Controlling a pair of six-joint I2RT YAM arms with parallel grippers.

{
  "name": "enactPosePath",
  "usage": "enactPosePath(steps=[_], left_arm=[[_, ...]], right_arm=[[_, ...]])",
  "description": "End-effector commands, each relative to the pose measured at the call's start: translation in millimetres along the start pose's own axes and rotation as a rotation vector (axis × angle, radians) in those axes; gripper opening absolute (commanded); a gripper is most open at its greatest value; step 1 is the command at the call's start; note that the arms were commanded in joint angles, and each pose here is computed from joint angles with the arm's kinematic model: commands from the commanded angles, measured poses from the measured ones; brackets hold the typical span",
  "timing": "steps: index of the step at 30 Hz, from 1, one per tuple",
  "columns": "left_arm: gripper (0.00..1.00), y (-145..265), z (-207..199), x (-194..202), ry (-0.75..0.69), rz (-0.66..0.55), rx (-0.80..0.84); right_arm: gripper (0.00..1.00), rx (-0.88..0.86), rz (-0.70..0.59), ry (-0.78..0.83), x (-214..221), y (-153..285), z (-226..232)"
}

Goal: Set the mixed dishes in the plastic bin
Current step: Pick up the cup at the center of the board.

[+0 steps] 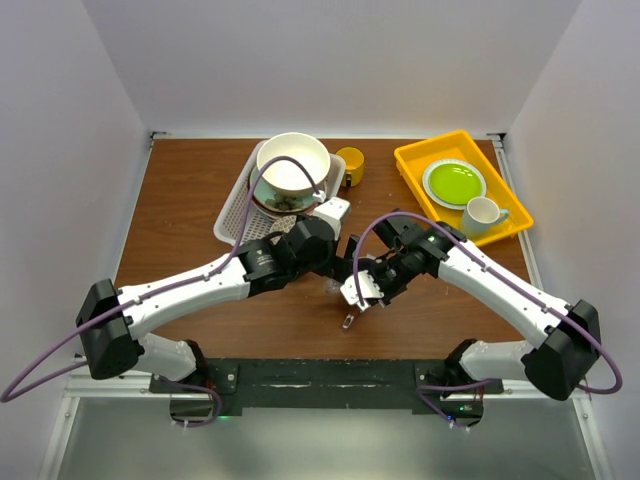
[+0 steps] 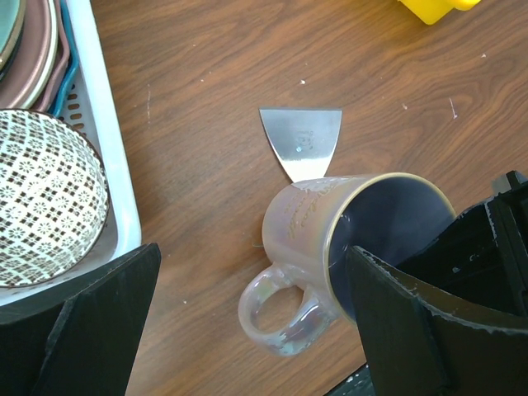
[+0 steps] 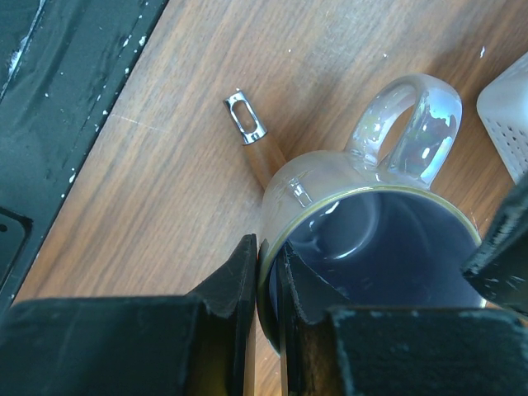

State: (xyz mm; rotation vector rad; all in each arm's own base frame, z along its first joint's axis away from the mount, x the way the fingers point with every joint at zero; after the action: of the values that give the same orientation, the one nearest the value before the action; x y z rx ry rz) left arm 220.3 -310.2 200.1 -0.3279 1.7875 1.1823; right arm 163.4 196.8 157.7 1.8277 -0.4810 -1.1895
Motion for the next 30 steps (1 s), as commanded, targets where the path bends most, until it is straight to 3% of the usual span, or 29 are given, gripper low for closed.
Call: enactPosePath(steps=[1, 18, 23, 30], left_arm=[[1.0, 5.7, -1.6, -21.3, -0.032, -0.05, -0.011], [0.9, -17.3, -22.7, -16.6, -0.093, 0.004, 0.063], [0.73, -27.0, -25.3, -10.2, -0.121, 0.023, 0.073], [0.38, -34.4, -33.0, -9.2, -0.136, 0.038, 0.105]], right_arm=[[0.0, 0.111, -0.046, 0.107, -17.8, 14.5, -18.2], [0.0, 0.113, -0.06, 0.108, -21.1, 15.9, -17.1], [0.0, 0.127, -0.064, 0.106, -21.9, 18.1, -16.7], [0.0, 0.134, -0.081, 0.1, -25.6, 20.1, -16.5]])
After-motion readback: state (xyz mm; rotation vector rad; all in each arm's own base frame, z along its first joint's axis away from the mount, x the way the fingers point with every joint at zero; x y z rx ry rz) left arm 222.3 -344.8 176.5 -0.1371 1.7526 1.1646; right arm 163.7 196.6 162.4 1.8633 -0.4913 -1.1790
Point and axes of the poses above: each gripper's point midway between its finger pads, its own y axis back along the fingers, its own z axis along the line the jaws close on, x = y × z, the point moved 2 cm from there along y, back along the fingers, and after that the axes turned 5 degrees about -y, right-handed, at the moved point
